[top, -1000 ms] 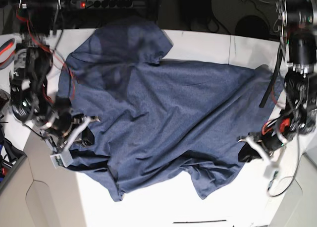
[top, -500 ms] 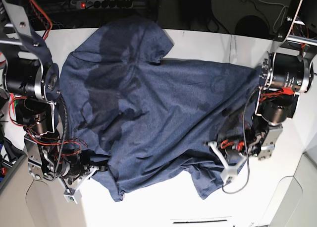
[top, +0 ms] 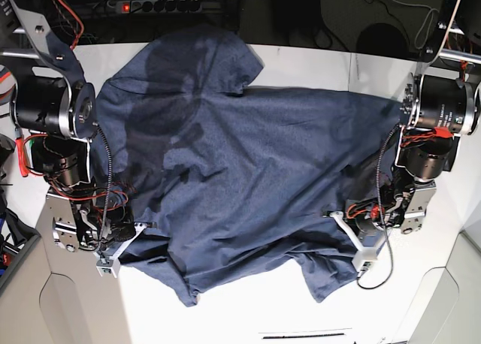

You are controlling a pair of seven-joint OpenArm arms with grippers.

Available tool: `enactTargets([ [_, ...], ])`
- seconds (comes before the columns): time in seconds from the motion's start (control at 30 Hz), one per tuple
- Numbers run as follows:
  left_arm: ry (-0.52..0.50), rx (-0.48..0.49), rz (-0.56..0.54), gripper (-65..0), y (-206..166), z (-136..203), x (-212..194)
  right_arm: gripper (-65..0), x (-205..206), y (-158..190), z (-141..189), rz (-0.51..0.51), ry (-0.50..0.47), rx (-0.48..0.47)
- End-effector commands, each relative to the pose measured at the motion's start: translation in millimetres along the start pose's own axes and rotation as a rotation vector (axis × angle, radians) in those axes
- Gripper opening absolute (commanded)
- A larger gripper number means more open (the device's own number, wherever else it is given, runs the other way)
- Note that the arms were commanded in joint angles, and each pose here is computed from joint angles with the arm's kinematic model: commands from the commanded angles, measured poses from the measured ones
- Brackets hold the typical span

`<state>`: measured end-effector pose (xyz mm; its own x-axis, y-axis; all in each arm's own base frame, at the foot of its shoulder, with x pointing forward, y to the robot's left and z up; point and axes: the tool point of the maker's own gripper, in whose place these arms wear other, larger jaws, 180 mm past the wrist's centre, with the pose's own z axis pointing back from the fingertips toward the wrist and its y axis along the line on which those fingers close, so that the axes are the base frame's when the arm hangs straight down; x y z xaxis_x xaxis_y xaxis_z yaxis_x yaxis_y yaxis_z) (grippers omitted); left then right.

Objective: Layout the t-shirt on the table in an organized manner, then fold the t-shirt properly
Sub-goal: 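Lower both grippers and lay the shirt flat on the table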

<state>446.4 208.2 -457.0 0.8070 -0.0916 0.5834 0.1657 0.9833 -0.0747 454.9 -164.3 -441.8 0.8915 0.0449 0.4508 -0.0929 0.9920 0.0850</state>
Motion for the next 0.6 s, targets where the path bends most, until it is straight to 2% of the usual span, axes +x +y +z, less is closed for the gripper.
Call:
enactTargets([
  [0.0, 0.023, 0.078, -0.008, -65.0, 27.3, 7.9, 0.6, -65.0, 29.9, -3.3, 11.0, 0.001, -0.070, -0.013],
  [0.17, 0.028, 0.189, 0.028, -65.0, 63.3, 18.1, -5.0, -65.0, 25.7, -12.8, 7.1, -0.001, -0.099, -0.057],
  [0.3, 0.010, 0.201, 0.029, -65.0, 67.4, 19.5, -1.6, -65.0, 28.7, -11.1, 6.7, 0.001, -0.121, -0.054],
  [0.4, -0.050, 0.200, 0.023, -65.0, 67.3, 19.7, 9.3, -65.0, 29.7, -10.8, 6.9, 0.001, -0.125, -0.053],
  [0.5, -0.152, 0.173, -0.002, -64.6, 61.3, 21.8, 31.5, -65.0, 30.0, -9.3, 6.8, -0.007, -0.128, -0.044],
  [0.57, -0.225, 0.135, -0.031, -55.2, 52.3, 25.6, 51.1, -65.0, 30.2, -0.7, 6.6, -0.015, -0.132, 0.004],
])
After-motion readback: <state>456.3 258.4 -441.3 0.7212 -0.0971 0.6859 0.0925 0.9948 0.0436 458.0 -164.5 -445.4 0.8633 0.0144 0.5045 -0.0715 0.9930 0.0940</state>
